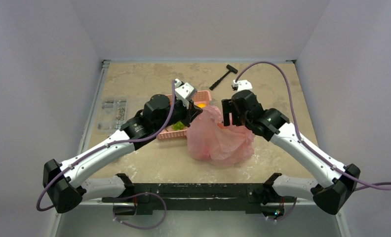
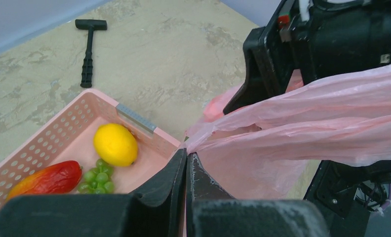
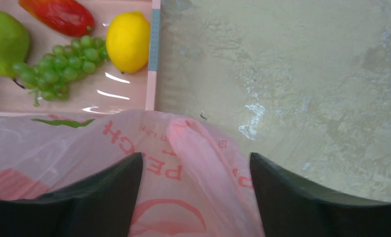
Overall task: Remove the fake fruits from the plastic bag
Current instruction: Adjust the plastic bag at the center of the board.
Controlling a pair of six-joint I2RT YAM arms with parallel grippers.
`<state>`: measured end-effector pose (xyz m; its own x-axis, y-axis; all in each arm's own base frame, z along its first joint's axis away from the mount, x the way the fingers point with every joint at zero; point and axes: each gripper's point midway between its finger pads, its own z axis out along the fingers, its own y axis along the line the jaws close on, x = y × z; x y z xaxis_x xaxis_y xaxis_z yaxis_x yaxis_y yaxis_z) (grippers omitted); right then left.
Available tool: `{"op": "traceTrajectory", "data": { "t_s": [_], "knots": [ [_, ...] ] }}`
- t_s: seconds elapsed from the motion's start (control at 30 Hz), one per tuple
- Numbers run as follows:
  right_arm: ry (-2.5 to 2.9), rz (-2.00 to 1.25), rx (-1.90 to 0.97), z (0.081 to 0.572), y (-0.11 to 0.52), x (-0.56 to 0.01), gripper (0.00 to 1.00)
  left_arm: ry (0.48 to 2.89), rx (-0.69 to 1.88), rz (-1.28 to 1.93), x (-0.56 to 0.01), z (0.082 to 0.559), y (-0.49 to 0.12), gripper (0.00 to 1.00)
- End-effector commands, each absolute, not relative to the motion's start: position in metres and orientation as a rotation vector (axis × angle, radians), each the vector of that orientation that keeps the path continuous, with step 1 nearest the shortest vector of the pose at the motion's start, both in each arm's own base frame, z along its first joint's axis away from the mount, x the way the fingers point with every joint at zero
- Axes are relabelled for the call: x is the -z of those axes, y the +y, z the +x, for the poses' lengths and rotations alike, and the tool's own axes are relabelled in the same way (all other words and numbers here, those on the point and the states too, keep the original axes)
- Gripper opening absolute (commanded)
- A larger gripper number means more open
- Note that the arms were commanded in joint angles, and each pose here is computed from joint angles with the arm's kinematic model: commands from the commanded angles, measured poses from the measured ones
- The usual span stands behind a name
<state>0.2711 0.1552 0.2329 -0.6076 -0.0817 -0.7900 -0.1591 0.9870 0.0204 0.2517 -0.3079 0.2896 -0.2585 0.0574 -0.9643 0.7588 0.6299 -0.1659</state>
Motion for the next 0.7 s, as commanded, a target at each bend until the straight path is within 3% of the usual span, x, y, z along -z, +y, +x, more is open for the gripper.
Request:
{"op": "traceTrajectory", "data": {
  "t_s": [0.0,0.1,0.13,0.17,0.47,0.6,0.67],
  "knots": [
    [2.209,-0.1,-0.062,0.277,0.147,-0.232,0.61,1.67,0.791,0.649,-0.303,0.256,-0.31,0.0],
    [2.046,0.069,-0.061,0.286,0.129,-0.272,0.12,1.671,0.781,0.641,-0.304,0.257,-0.308,0.0],
    [1.979,0.121,-0.096,0.286,0.125,-0.29,0.03,1.674,0.775,0.638,-0.304,0.257,-0.307,0.0],
    [1.907,0.169,-0.143,0.285,0.122,-0.309,0.0,1.675,0.773,0.635,-0.303,0.257,-0.306,0.0],
    [1.509,0.387,-0.387,0.263,0.091,-0.415,0.0,1.746,0.791,0.567,-0.283,0.256,-0.302,0.0],
    [1.458,0.271,-0.441,0.258,0.102,-0.44,0.0,1.809,0.814,0.449,-0.287,0.251,-0.286,0.0],
    [1.537,0.163,-0.443,0.258,0.118,-0.432,0.08,1.834,0.851,0.435,-0.29,0.245,-0.282,0.0]
  ]
}}
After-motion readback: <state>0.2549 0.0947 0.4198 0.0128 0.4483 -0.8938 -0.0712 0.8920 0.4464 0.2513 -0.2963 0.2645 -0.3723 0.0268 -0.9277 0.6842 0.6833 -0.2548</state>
